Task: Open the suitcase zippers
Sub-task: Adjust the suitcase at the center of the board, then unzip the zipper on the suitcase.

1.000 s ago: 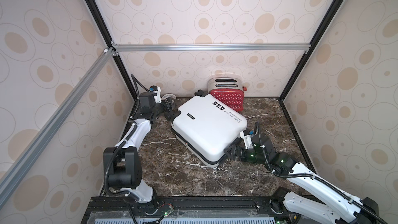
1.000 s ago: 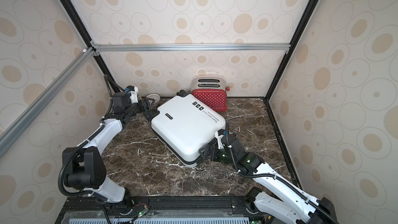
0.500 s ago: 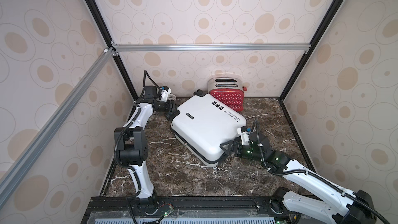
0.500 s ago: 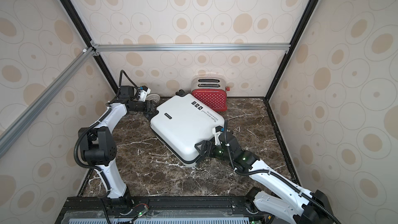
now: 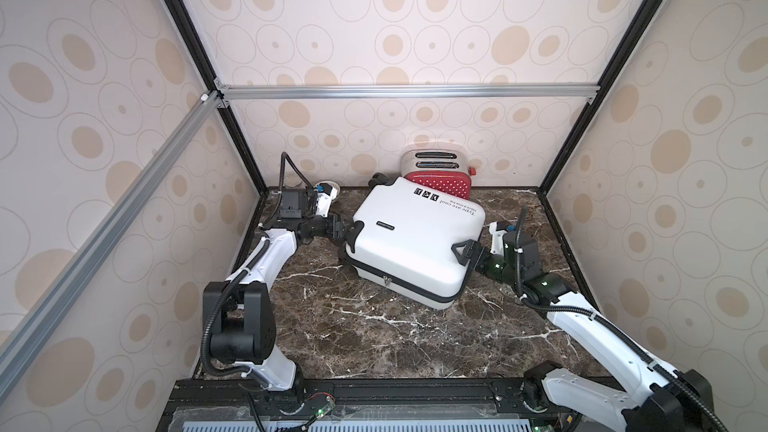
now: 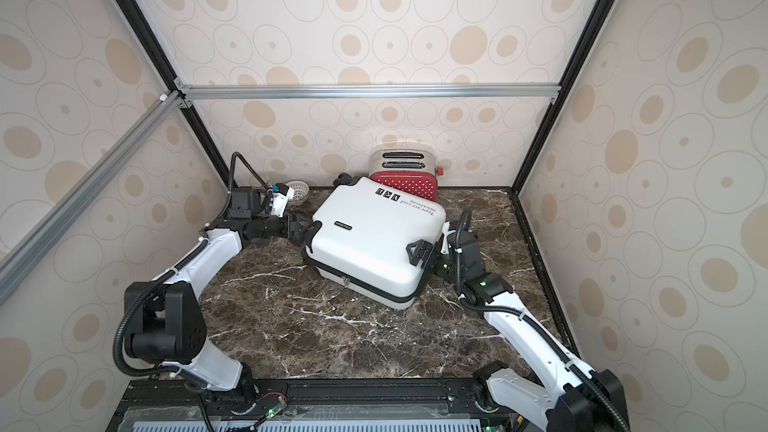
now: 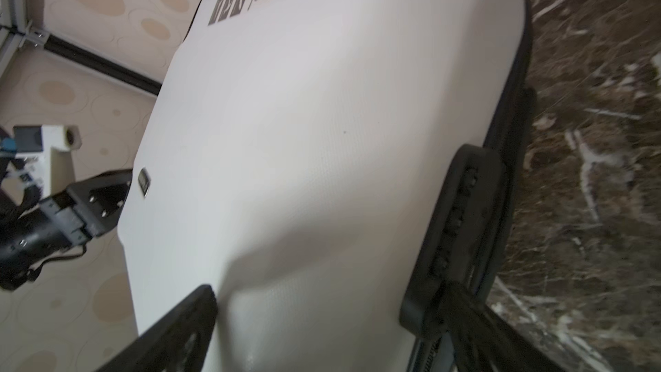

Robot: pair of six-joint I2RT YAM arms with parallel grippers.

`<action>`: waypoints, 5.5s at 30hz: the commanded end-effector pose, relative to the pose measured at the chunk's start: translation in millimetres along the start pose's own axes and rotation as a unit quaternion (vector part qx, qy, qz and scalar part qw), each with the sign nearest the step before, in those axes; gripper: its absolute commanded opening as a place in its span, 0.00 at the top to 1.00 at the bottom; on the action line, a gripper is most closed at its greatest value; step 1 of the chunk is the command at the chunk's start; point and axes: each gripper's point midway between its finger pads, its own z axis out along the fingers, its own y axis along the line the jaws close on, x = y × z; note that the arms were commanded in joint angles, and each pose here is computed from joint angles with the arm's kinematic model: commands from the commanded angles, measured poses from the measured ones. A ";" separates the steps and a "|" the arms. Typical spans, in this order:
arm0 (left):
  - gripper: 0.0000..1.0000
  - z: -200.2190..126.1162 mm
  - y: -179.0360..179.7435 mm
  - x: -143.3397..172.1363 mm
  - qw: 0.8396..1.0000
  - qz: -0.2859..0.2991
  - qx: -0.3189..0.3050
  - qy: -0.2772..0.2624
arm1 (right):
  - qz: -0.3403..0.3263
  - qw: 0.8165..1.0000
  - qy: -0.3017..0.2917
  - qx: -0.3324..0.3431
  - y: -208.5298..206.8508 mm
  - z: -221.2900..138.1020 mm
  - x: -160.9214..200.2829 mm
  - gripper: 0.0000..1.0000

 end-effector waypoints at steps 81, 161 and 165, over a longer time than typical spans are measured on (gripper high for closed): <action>0.39 13.0 -127.8 21.7 0.982 0.109 0.106 -0.111 | -0.385 0.903 -0.184 -0.053 41.3 61.6 141.5 0.91; 0.37 20.7 -109.9 33.8 0.988 0.115 0.060 -0.078 | -0.402 0.908 -0.107 -0.050 27.0 51.9 127.7 1.00; 0.37 23.3 -105.3 36.4 0.990 0.115 0.050 -0.069 | -0.394 0.912 -0.116 0.002 3.1 42.2 112.3 1.00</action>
